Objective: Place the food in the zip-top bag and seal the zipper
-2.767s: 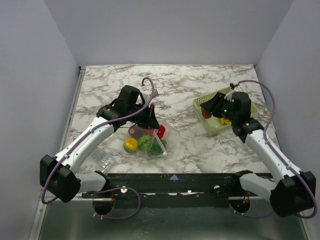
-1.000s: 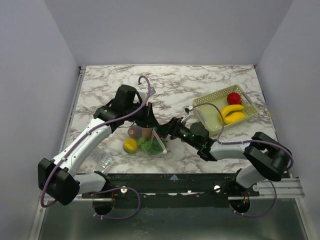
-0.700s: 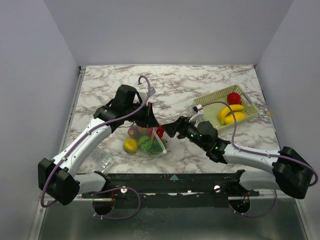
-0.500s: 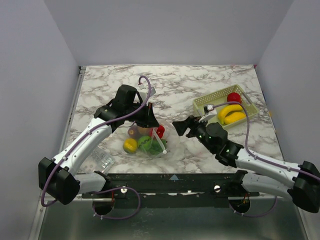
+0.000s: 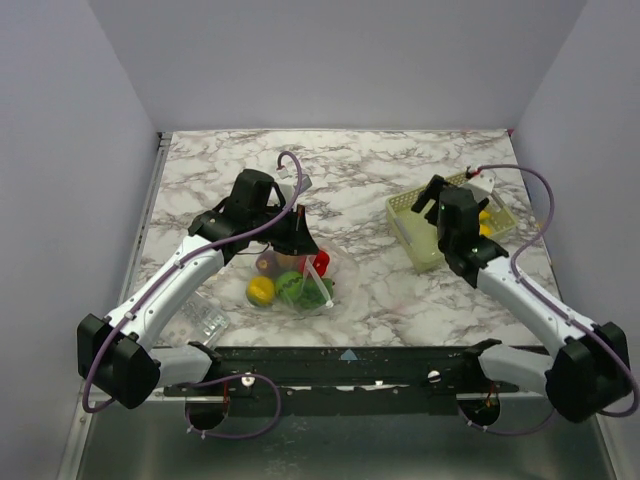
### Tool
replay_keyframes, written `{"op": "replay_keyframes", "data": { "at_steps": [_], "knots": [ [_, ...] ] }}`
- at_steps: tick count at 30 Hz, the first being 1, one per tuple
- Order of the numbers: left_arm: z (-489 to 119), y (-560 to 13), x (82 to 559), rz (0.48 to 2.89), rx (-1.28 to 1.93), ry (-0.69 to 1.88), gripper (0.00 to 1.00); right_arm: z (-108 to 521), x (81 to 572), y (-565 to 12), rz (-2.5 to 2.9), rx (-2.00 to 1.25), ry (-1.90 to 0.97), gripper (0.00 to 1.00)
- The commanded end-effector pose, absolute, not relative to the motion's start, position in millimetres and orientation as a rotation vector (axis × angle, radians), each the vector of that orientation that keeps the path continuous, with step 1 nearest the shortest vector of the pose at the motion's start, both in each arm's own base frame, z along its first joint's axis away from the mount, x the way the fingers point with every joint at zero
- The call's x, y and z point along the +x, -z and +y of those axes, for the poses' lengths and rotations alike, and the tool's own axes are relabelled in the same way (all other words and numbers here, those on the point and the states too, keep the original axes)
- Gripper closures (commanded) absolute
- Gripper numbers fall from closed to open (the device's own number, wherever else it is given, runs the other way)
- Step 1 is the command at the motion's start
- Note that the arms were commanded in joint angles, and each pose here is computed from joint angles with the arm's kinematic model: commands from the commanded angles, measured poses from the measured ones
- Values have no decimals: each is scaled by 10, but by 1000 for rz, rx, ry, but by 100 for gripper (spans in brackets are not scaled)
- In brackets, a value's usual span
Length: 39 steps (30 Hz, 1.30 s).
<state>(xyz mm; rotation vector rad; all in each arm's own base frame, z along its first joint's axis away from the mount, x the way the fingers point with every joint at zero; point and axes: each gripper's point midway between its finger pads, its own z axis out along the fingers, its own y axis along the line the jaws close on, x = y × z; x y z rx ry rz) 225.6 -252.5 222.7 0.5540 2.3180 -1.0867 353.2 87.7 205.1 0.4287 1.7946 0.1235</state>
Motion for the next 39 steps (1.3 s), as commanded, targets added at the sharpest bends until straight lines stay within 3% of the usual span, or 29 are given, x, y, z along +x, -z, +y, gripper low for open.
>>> {"op": "replay_keyframes", "data": {
  "at_steps": [1, 14, 31, 34, 39],
  "knots": [
    [-2543, -2295, 2213, 2288, 574, 1126, 100, 460, 3858, -1818, 1910, 539, 60, 11],
    [-2553, -2289, 2207, 2289, 578, 1133, 100, -434, 4705, -1044, 2118, 643, 494, 2],
    [-2562, -2271, 2217, 2300, 579, 1138, 100, -751, 4955, -660, 2173, 603, 575, 3],
    [-2558, -2271, 2218, 2298, 578, 1136, 100, -764, 4962, -621, 2175, 603, 591, 9],
    [-2555, -2272, 2220, 2298, 577, 1132, 100, -692, 4954, -811, 2145, 586, 513, 33]
  ]
}}
